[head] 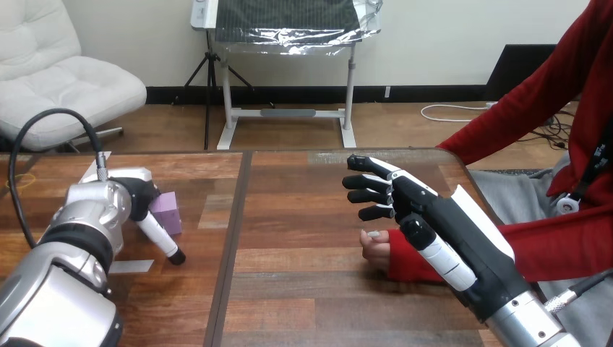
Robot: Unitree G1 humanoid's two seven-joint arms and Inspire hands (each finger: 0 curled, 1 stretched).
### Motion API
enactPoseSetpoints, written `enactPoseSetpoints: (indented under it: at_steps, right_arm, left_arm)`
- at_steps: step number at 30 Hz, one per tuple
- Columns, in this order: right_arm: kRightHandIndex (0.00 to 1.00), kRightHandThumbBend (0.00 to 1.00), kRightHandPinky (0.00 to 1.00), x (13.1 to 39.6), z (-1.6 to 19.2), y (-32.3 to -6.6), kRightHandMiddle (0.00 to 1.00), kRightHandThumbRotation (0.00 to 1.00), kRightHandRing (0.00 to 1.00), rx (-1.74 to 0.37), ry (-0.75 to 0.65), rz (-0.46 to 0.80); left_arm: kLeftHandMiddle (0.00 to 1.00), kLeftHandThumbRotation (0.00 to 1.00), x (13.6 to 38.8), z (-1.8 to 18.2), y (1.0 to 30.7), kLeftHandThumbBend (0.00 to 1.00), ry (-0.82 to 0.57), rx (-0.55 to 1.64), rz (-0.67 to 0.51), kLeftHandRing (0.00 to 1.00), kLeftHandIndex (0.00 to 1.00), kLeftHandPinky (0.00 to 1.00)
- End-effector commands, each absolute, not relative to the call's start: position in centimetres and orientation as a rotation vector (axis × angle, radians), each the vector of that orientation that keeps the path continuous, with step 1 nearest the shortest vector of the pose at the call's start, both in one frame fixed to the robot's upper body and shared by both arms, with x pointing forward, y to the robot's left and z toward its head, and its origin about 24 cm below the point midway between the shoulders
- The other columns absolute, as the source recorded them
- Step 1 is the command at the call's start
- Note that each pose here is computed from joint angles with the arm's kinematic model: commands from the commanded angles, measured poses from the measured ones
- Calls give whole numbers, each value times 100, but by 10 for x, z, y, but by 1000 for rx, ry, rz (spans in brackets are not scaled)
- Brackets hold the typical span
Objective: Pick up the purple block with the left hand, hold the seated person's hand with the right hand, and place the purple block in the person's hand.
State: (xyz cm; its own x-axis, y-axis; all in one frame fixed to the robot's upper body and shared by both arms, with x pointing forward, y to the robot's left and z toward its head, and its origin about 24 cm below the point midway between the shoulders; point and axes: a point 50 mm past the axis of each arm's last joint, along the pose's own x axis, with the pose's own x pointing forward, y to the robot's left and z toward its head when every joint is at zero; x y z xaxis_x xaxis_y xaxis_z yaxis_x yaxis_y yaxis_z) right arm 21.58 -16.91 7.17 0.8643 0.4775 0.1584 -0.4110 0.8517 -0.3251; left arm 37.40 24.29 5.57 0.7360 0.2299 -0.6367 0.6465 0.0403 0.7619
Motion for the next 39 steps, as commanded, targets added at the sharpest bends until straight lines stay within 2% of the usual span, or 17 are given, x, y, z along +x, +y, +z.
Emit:
enactPoseSetpoints:
  at_steps: [1, 10, 24, 39]
  right_arm:
    - [89, 100, 76, 220, 93, -170, 85, 100, 82, -310, -339, 477]
    - [89, 100, 77, 221, 93, -170, 85, 100, 83, -311, -338, 477]
    - [89, 100, 76, 221, 94, -170, 84, 100, 82, -317, -339, 475]
    - [88, 100, 76, 221, 94, -169, 83, 100, 81, -320, -338, 474]
  left_arm:
    - [99, 46, 381, 64, 233, 86, 718, 1533, -371, 95, 98, 75]
    - [98, 43, 380, 64, 234, 81, 739, 1418, -342, 92, 98, 66]
    - [93, 42, 381, 67, 234, 83, 738, 1419, -341, 85, 96, 59]
    - [93, 37, 383, 68, 233, 85, 710, 1445, -330, 83, 95, 57]
